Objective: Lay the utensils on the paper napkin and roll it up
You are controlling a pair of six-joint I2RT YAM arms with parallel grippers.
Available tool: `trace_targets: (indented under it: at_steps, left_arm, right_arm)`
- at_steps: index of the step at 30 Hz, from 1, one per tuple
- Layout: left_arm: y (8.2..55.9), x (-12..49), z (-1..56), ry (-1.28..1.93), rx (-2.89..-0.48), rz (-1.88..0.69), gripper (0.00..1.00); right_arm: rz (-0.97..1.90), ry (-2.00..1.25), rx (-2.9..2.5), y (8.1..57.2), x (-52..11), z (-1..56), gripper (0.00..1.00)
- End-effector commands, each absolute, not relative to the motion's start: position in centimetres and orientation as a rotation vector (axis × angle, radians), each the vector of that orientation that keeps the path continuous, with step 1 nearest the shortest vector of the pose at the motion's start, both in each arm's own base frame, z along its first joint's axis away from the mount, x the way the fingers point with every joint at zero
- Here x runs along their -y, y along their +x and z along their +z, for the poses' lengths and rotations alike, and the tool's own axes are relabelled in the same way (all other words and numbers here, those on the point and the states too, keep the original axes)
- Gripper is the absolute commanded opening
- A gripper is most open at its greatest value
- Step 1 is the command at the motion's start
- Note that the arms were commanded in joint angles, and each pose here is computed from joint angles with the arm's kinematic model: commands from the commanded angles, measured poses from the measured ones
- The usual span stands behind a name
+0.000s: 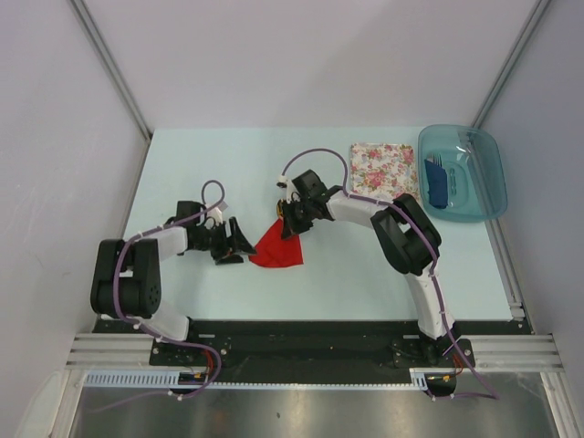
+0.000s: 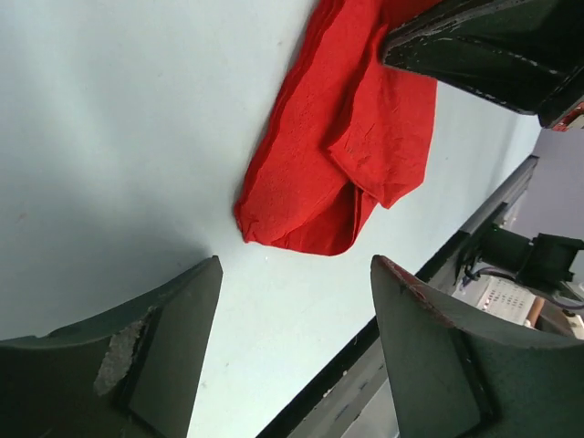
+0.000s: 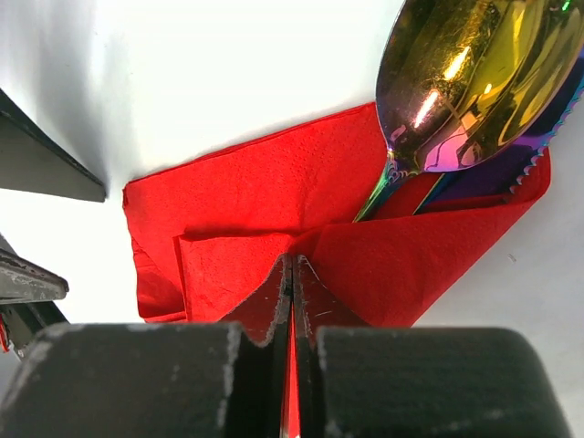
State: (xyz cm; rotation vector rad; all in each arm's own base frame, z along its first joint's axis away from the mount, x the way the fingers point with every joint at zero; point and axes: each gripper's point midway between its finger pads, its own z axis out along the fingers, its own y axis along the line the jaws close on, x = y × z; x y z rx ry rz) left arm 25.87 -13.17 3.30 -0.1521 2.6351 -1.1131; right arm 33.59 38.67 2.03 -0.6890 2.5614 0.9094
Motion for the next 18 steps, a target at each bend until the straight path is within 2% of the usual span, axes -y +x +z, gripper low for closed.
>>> trace_targets:
  at_steps: [1, 11, 18]
  left_arm:
    - [24.7, 12.9, 1.1, -0.223, -2.719, -1.103, 0.74]
    - [28.3, 18.9, 1.0, -0.087, -2.610, -1.303, 0.73]
    - [33.2, 19.7, 2.5, 0.019, -2.481, -1.185, 0.75]
  right_arm:
    - [0.753, -0.672, -2.678, 32.9, -36.1, -3.1, 0.00]
    - [0.766, -0.643, -2.689, 32.9, -36.0, -3.3, 0.00]
    - [0.773, -0.657, -2.688, 32.7, -36.3, -3.4, 0.00]
